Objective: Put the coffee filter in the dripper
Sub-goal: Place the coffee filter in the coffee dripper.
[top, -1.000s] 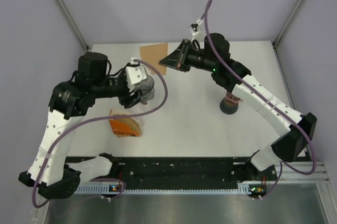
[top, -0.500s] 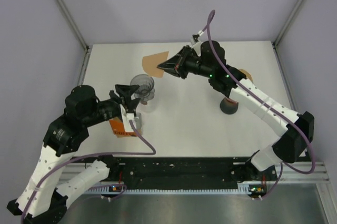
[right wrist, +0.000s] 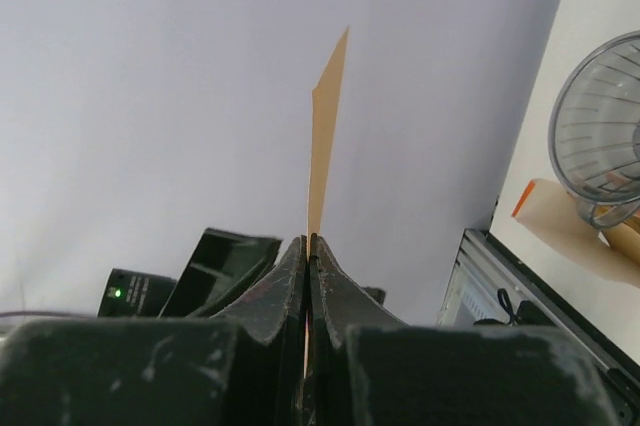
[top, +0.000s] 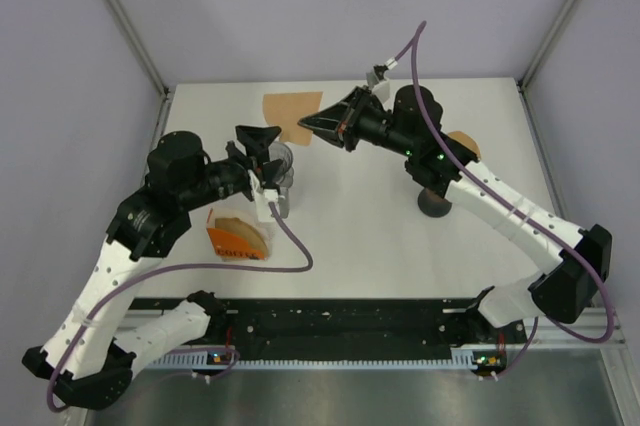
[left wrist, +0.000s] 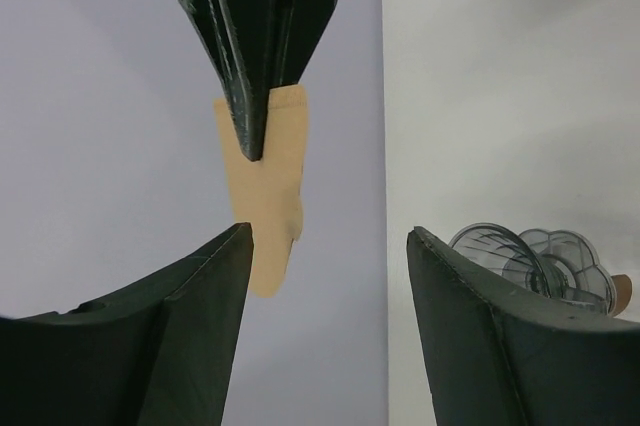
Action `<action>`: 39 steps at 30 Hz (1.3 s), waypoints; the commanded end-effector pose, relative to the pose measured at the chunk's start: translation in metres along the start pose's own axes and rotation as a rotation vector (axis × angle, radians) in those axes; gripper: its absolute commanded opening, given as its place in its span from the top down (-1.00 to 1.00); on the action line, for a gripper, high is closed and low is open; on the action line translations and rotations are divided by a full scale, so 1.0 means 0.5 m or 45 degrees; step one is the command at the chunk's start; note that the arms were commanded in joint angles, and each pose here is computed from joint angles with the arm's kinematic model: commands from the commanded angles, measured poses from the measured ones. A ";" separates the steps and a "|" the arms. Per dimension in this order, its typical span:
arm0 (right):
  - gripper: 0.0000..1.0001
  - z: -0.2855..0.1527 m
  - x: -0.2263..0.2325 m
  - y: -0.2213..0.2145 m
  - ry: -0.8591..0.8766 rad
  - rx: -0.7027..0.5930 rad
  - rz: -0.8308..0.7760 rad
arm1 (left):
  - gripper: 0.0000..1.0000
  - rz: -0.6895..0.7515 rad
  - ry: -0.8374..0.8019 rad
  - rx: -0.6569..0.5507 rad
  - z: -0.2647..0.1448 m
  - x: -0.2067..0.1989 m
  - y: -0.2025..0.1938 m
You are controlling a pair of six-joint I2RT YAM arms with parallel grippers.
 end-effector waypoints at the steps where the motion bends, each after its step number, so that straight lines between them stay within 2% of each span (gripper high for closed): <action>1: 1.00 -0.025 0.063 -0.025 0.160 0.025 -0.017 | -0.37 0.018 0.068 0.064 0.004 0.041 -0.002; 5: 1.00 -0.022 0.067 -0.041 0.173 0.055 -0.014 | -0.10 0.017 0.114 0.127 0.015 0.053 -0.016; 6: 1.00 -0.020 0.065 -0.043 0.170 0.062 -0.007 | 0.02 0.012 0.133 0.128 0.016 0.057 -0.017; 9: 1.00 -0.021 0.070 -0.046 0.192 0.076 0.002 | 0.21 0.014 0.139 0.114 0.019 0.061 -0.014; 13: 1.00 -0.023 0.079 -0.046 0.218 0.073 -0.012 | 1.00 0.004 0.129 0.117 0.019 0.052 -0.016; 16: 1.00 -0.026 0.084 -0.046 0.232 0.071 -0.042 | 1.00 -0.082 0.149 0.089 0.010 0.057 -0.005; 20: 0.96 -0.030 0.092 -0.046 0.269 0.065 -0.104 | 1.00 -0.394 0.150 0.049 -0.004 0.066 0.018; 21: 0.75 -0.033 0.096 -0.045 0.282 0.061 -0.146 | 1.00 -0.467 0.134 0.046 -0.007 0.068 0.024; 22: 0.41 -0.038 0.104 -0.044 0.296 0.051 -0.211 | 1.00 -0.560 0.112 0.047 -0.010 0.063 0.029; 23: 0.21 -0.046 0.114 -0.039 0.314 0.038 -0.282 | 1.00 -0.646 0.100 0.047 -0.014 0.061 0.034; 25: -0.06 -0.076 0.142 -0.034 0.385 0.011 -0.493 | 1.00 -0.849 0.071 0.056 -0.020 0.046 0.045; 27: -0.47 -0.119 0.168 -0.028 0.428 -0.033 -0.838 | 1.00 -1.056 0.038 0.069 -0.024 0.030 0.055; 29: -0.75 -0.164 0.170 -0.022 0.388 -0.070 -1.191 | 1.00 -1.236 -0.020 0.045 -0.030 0.014 0.074; 31: -0.91 -0.199 0.150 -0.024 0.370 -0.089 -1.372 | 1.00 -1.379 -0.087 -0.021 -0.034 0.002 0.096; 33: -0.97 -0.217 0.133 -0.041 0.461 -0.026 -1.519 | 1.00 -1.485 -0.129 -0.083 -0.037 -0.004 0.114; 35: -0.97 -0.210 0.111 -0.055 0.526 0.107 -1.602 | 1.00 -1.583 -0.149 -0.127 -0.037 -0.008 0.127; 37: -0.97 -0.201 0.098 -0.069 0.593 0.249 -1.634 | 1.00 -1.607 -0.179 -0.182 -0.042 -0.011 0.138; 39: -0.97 -0.186 0.089 -0.070 0.593 0.303 -1.645 | 1.00 -1.601 -0.227 -0.250 -0.050 -0.015 0.152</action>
Point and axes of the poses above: each gripper's point midway between its finger pads, its own z axis out along the fingers, its own x axis along the line the jaws close on, y = z × x, the point moved 8 cm from there along -z, back along the fingers, and after that the axes turned 2 degrees about z, right-handed, at the moved point
